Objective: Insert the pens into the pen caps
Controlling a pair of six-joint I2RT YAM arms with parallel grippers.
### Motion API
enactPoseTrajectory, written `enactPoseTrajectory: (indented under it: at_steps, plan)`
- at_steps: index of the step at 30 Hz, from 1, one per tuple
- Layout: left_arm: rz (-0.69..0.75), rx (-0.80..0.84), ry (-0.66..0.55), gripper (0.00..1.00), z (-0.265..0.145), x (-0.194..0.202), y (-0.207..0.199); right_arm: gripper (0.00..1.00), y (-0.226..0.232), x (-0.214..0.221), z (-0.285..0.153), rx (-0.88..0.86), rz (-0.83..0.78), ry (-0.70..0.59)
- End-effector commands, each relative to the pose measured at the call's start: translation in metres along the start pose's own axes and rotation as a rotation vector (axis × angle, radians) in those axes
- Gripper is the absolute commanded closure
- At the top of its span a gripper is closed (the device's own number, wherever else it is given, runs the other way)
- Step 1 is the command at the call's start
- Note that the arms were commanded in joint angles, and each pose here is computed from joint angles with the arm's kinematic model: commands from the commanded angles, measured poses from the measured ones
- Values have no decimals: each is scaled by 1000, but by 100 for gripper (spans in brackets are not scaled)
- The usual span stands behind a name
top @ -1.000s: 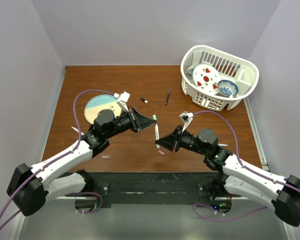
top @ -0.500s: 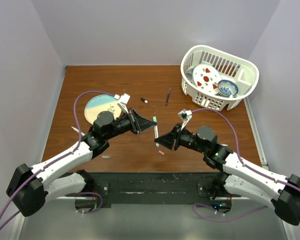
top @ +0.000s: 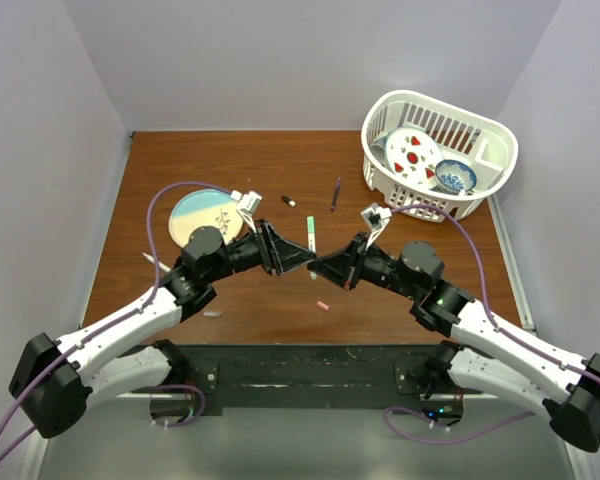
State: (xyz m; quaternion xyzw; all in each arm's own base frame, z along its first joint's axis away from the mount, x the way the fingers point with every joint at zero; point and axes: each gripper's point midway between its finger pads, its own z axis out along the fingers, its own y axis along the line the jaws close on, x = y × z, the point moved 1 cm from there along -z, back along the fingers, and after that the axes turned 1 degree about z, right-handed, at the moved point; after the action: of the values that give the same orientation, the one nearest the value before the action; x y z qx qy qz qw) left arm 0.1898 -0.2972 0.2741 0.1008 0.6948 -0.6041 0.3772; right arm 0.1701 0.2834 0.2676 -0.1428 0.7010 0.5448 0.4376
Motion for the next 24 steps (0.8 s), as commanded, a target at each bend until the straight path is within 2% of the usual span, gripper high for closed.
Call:
enactPoseTrajectory:
  at_steps: [1,12,15,18,19,20,21,23,24]
  plan:
    - [71,74,-32,46,-4,-10,-20,100,16,-14,0,-59,-43,-26]
    - [112,113,-55,52,-2,-22,-34,100,23,-2,1,-114,-40,42]
    - [121,145,-32,65,0,-19,-37,100,30,3,2,-163,-34,62]
    - [124,170,-9,89,1,-14,-39,100,29,7,3,-167,-27,77]
    - [123,175,-3,100,0,-13,-40,100,28,10,4,-164,-27,83]
    - [121,176,0,100,0,-12,-40,100,26,10,4,-161,-28,84]
    - [117,175,2,100,-1,-12,-40,97,25,11,5,-158,-27,84]
    - [112,175,0,100,-2,-12,-40,74,26,10,5,-164,-22,76]
    - [116,182,-8,100,-3,-13,-42,70,28,11,6,-171,-20,79]
